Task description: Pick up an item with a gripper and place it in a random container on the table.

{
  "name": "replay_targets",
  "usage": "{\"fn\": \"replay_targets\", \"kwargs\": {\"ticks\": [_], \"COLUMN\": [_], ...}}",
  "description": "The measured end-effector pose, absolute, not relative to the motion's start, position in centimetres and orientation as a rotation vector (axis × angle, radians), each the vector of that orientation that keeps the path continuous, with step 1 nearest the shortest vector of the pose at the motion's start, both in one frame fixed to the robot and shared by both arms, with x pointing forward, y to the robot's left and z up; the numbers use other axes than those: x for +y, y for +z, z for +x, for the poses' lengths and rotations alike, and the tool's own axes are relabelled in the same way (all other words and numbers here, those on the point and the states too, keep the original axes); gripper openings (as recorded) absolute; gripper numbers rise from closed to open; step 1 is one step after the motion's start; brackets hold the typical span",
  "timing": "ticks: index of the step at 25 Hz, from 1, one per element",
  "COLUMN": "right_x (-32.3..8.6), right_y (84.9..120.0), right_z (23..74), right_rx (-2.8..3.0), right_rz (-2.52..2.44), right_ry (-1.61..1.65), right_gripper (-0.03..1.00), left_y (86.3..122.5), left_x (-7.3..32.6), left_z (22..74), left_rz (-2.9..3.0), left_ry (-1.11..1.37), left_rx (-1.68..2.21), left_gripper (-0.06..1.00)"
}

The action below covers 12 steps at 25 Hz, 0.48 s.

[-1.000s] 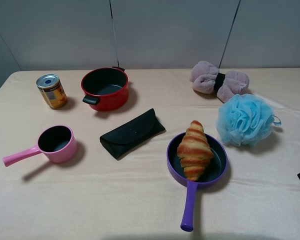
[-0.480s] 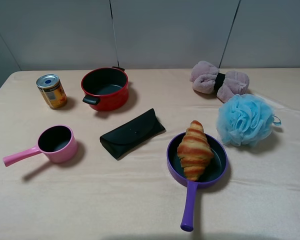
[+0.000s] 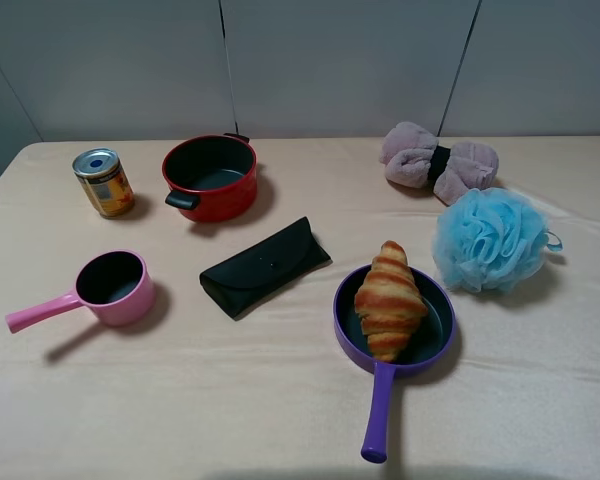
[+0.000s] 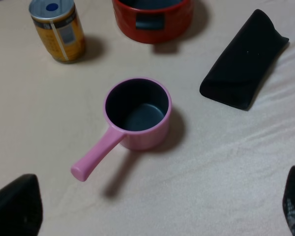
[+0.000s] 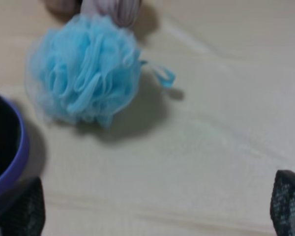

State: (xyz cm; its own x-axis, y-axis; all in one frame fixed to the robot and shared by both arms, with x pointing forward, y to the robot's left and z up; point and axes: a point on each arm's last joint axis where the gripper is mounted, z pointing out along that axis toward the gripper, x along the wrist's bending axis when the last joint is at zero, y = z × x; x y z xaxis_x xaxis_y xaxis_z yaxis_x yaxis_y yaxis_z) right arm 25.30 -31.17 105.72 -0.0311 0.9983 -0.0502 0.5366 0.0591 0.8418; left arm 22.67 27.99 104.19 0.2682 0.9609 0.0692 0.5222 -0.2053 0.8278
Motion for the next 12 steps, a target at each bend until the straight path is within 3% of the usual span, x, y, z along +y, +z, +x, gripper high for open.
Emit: {"fn": "replay_targets", "kwargs": {"ticks": [12], "right_x": [-30.3], "right_y": [105.3], "right_z": [23.5], "right_rx": [1.577], "right_rz": [1.454], "right_ry": [0.917], "right_gripper": [0.69], "left_y": [104.2], "left_x": [28.0], "left_z": [22.7], "left_rz": [1.84], "left_ry": [0.797], "left_rx": [1.344], "left_gripper": [0.99]}}
